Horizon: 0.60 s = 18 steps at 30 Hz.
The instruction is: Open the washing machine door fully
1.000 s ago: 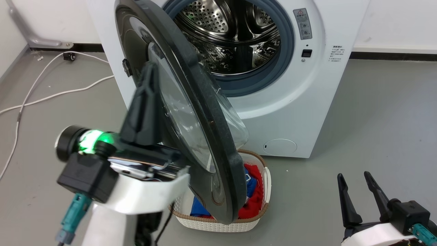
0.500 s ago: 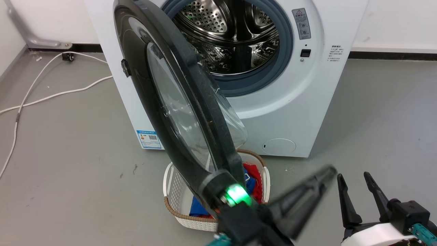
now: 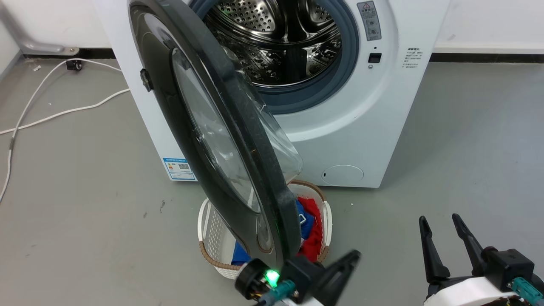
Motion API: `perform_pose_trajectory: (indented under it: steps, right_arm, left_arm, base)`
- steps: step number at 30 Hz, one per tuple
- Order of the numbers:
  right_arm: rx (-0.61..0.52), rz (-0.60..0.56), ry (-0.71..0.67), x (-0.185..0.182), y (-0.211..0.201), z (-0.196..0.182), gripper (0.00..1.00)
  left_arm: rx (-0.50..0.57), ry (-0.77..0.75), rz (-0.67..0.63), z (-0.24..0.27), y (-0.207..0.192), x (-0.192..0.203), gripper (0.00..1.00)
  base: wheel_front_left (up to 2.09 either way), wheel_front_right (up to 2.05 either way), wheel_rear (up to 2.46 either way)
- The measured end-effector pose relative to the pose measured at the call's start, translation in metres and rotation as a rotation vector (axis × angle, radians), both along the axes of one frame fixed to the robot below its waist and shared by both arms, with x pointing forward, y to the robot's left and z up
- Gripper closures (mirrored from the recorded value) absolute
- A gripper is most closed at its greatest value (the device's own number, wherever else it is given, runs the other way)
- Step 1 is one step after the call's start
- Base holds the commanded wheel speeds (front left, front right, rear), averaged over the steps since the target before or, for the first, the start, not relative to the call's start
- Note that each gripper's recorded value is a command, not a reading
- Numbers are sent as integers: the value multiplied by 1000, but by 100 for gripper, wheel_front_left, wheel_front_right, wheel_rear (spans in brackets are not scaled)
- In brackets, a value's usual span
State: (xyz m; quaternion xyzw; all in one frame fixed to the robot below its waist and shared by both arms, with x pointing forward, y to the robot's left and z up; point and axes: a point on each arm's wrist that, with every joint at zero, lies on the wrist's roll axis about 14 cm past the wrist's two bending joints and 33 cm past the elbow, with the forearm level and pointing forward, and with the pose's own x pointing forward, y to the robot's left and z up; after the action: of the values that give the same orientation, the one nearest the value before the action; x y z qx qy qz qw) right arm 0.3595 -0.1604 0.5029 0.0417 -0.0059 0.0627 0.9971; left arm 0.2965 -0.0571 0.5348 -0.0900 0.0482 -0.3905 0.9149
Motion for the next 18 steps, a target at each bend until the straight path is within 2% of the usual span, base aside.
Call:
perform_pose_trajectory:
  steps: [7,12,18]
  right_arm:
    - [4,-14,23,-2,-4,-7,0]
    - [12,-16,22,-1,-5,-6,0]
    - [21,-6,25,1,-1,-7,0]
  left_arm:
    - [11,4,206,-13,37,44,100]
    - [-9,2,281,-13,51,54,100]
    - [-2,2,308,-14,57,54,100]
  base:
    - [0,0,0]
    - [0,0,0]
    - [0,0,0]
